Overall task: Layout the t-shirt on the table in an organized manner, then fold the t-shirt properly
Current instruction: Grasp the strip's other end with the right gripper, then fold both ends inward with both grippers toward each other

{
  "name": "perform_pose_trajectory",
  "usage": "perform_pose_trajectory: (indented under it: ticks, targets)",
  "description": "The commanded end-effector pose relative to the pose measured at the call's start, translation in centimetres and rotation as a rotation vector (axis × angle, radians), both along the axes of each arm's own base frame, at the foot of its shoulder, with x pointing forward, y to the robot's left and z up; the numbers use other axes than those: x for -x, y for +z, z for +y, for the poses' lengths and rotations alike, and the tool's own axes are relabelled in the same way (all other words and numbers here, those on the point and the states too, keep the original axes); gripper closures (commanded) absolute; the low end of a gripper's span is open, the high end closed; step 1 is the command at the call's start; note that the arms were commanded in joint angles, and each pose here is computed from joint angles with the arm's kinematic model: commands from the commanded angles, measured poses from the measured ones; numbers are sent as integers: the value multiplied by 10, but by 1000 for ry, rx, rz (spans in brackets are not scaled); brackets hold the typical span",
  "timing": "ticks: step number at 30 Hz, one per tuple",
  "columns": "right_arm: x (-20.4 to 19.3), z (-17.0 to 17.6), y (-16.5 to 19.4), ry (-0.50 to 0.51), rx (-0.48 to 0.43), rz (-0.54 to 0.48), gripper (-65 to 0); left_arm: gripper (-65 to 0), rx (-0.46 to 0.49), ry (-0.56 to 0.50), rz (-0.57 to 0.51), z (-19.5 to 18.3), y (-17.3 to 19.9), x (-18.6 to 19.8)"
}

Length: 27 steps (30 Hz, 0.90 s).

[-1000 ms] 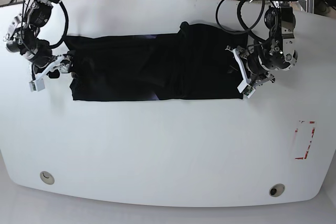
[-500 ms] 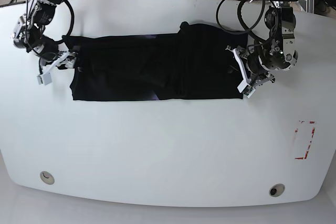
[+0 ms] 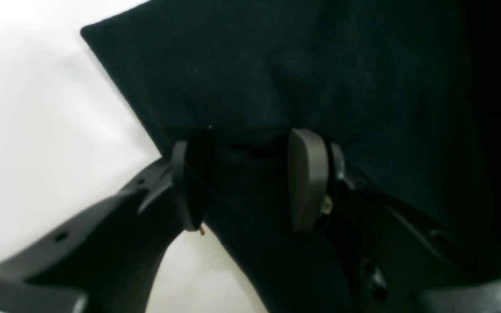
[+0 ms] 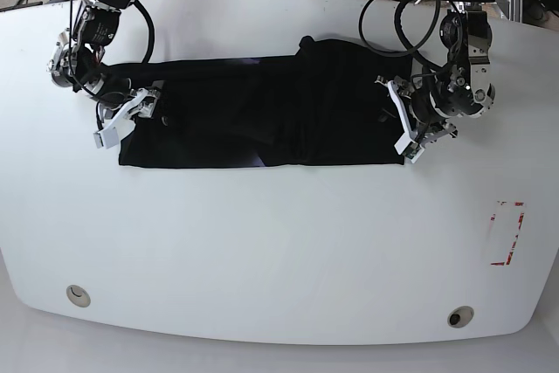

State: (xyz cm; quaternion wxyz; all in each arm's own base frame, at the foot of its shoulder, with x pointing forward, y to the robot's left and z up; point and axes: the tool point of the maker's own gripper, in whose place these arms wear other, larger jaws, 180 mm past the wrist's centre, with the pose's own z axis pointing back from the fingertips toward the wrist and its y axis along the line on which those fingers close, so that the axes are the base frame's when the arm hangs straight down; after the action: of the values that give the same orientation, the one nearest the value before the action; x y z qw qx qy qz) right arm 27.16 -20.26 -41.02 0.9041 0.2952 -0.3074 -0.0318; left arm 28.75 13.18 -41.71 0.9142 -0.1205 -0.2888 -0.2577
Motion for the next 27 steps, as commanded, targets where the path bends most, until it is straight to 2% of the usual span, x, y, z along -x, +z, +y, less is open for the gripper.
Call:
perform_pose_trajectory:
  ticks: [1, 6, 7, 14, 23, 27]
  targets:
    - [-3, 3, 3, 31, 14, 2, -312, -274, -47, -40, 49, -3, -9, 10]
    - [-11, 3, 13, 50, 41, -31, -13, -274, -38, -71, 55, -17, -11, 11]
    - [-12, 2, 16, 51, 48, -40, 0, -274, -32, -75, 56, -20, -11, 12]
    - [-13, -9, 64, 110, 209, -174, 0, -274, 22, -132, 46, -61, -8, 11]
    - [-2, -2, 107, 227, 409, -223, 0, -274, 59, -212, 47, -100, -5, 16]
    - [-1, 3, 123, 240, 445, -274, 0, -274, 81, -208, 64, -108, -9, 18]
